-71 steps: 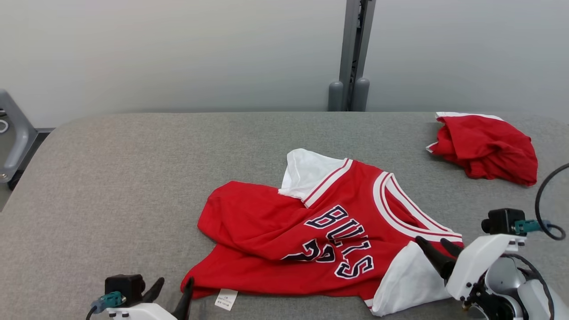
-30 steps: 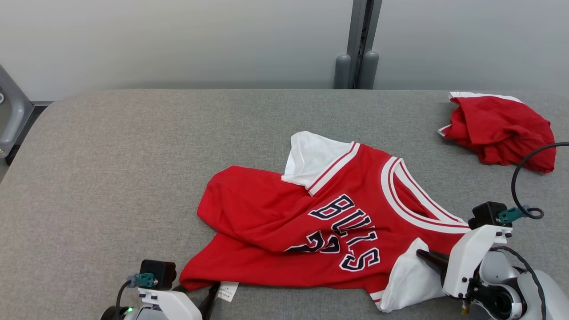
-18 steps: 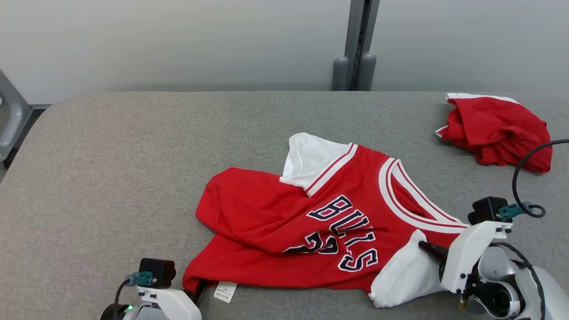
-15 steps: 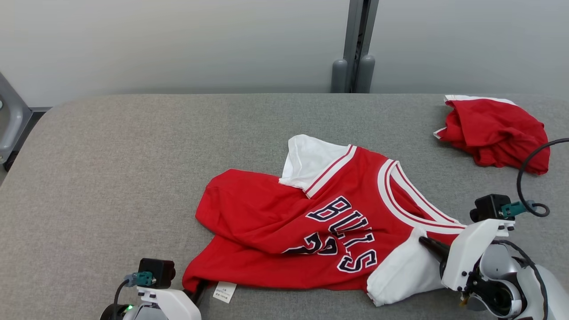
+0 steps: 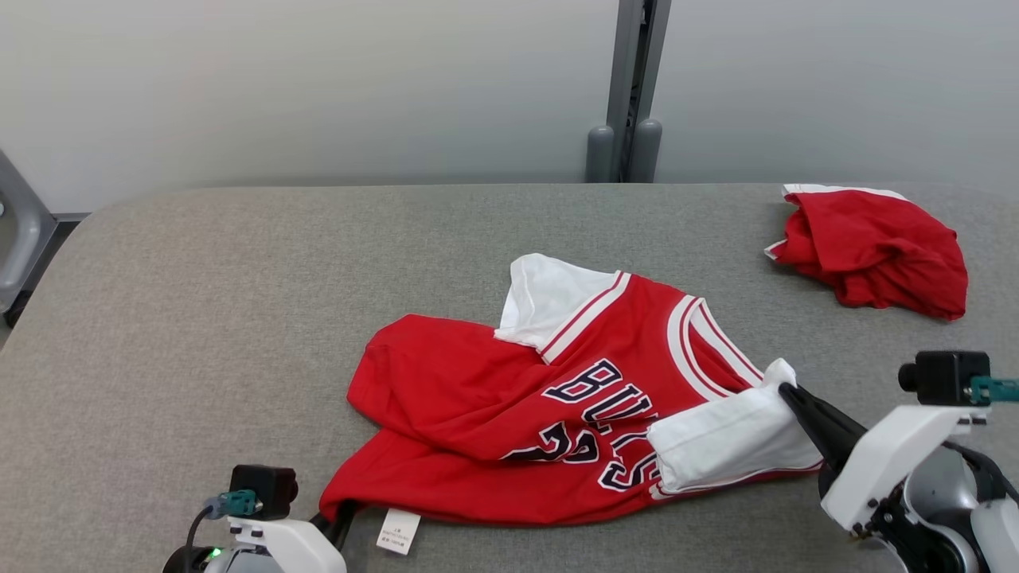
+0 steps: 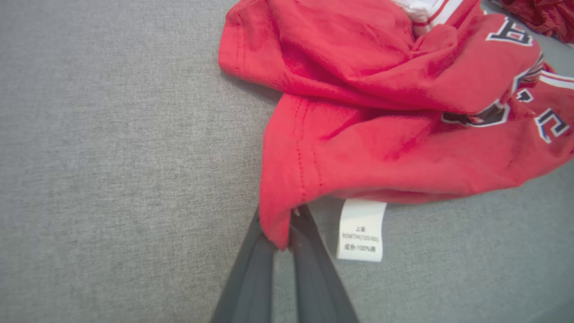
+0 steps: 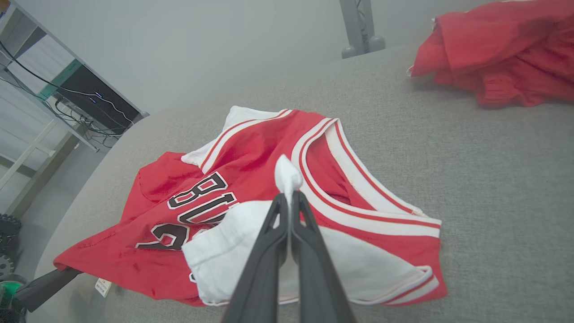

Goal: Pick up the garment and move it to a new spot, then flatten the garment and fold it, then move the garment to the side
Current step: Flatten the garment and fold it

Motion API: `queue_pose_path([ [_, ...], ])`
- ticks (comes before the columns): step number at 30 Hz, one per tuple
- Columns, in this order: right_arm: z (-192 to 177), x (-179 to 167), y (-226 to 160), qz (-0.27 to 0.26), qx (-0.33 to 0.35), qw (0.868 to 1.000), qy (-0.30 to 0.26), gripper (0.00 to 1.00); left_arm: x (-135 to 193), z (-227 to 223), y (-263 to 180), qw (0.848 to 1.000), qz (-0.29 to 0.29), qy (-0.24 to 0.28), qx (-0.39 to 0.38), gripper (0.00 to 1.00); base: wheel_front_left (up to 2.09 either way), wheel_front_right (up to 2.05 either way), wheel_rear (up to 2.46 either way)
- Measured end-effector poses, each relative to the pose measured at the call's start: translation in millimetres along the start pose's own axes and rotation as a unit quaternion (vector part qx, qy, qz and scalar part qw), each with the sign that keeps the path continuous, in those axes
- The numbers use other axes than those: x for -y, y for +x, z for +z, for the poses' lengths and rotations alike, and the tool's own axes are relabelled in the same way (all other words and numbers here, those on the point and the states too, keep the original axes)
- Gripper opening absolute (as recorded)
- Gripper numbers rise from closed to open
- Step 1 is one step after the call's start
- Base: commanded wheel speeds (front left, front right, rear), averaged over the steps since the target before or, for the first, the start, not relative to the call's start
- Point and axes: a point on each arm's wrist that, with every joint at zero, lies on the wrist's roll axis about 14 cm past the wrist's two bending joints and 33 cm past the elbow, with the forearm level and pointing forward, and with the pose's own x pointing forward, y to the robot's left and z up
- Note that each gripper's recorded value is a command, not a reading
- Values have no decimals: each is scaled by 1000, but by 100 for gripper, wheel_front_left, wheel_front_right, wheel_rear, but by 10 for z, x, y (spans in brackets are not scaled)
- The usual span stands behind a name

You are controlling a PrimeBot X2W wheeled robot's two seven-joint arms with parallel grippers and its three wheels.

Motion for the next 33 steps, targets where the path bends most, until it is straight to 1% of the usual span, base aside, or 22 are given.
queue_pose_path([
  [6,90,25,-276,-4,53,998,17,0,7,44,-65,1000,0,-5,13,0,0,0,0],
  [10,102,47,-508,-7,82,995,51,0,1,46,-153,1000,-2,1,12,0,0,0,0],
  [15,6,72,-716,-19,84,994,68,0,51,59,-229,1000,-8,1,6,0,0,0,0],
  [22,71,87,-766,-26,87,994,61,0,149,164,-237,1000,-21,10,3,0,0,0,0],
  [25,216,22,-696,-12,96,994,50,0,185,204,-205,1000,-29,13,0,0,0,0,0],
  [28,450,-41,-579,5,112,993,23,0,219,422,-95,999,-39,17,12,0,0,0,0],
  [30,670,-97,-477,17,132,991,-9,0,214,585,1,998,-47,34,14,0,0,0,0],
  [33,998,-240,-272,52,165,985,-23,0,135,864,182,997,-53,63,12,0,0,0,0],
])
